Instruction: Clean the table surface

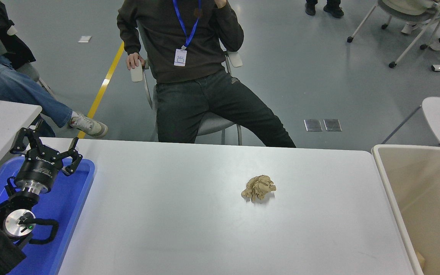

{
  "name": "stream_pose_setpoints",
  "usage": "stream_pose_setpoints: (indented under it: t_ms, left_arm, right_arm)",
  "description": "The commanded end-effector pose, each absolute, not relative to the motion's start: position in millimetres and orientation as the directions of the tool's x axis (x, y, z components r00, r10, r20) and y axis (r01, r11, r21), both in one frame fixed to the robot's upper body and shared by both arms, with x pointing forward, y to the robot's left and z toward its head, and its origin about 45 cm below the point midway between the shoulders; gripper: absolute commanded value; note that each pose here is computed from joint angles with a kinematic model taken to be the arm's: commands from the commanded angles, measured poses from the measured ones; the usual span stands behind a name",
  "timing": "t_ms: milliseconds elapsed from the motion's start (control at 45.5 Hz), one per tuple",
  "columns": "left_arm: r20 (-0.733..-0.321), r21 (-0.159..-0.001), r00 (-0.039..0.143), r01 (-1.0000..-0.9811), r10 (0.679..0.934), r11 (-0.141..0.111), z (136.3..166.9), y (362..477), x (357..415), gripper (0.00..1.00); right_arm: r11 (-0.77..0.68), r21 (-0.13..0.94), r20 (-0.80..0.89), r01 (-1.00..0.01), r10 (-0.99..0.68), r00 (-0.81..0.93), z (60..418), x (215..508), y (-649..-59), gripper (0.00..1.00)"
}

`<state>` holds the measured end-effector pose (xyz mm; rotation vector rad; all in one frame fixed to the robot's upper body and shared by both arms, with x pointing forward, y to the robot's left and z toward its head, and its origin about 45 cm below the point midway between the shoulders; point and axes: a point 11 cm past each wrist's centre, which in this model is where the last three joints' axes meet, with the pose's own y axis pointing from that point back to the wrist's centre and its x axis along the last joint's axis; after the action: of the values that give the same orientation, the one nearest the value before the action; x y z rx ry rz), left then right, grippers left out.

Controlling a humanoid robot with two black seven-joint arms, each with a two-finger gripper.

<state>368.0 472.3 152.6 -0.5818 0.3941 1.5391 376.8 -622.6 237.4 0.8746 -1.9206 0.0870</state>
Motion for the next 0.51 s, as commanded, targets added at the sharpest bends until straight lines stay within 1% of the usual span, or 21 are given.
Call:
stream_pose_setpoints:
  t_ms: [0, 132, 176, 308, 330, 374, 484]
  left_arm:
    - [-0.582, -0.103, 0.012, -0.9929, 0.813, -0.059, 152.5, 472.0, 368.1, 1.00]
    - [-0.581, -0.104, 0.011, -0.9927, 0.814, -0.061, 152.6, 472.5, 367.9, 1.00]
    - [-0.582, -0.103, 0.012, -0.9929, 0.813, -0.059, 152.5, 472.0, 368.1, 1.00]
    - [-0.581, -0.104, 0.011, -0.9927, 0.814, -0.061, 152.6, 472.5, 367.9, 1.00]
    - [-0.582, -0.103, 0.012, -0.9929, 0.813, -0.059, 152.5, 472.0, 368.1, 1.00]
    - [-0.582, -0.104, 0.012, -0.9927, 0.813, -0.060, 152.7, 472.1, 368.1, 1.00]
    - [-0.582, -0.104, 0.012, -0.9927, 0.813, -0.060, 152.7, 472.1, 368.1, 1.00]
  right_arm:
    - [0.699, 0.241, 0.689, -0.673, -0.612, -0.389, 292.8, 406.5, -616.1, 0.98]
    - [0.661, 0.246, 0.510, -0.709, -0.710, -0.485, 303.3, 420.3, -602.5, 0.98]
    - [0.639, 0.244, 0.433, -0.730, -0.745, -0.507, 309.4, 425.9, -596.2, 0.98]
    - [0.565, 0.214, 0.180, -0.797, -0.824, -0.537, 332.9, 444.4, -573.8, 0.98]
    - [0.554, 0.209, 0.156, -0.806, -0.832, -0.532, 336.2, 446.7, -570.4, 0.98]
    - [0.527, 0.193, 0.113, -0.828, -0.850, -0.514, 344.6, 451.8, -562.1, 0.98]
    - [0.454, 0.160, 0.072, -0.877, -0.891, -0.448, 359.3, 462.6, -538.7, 0.98]
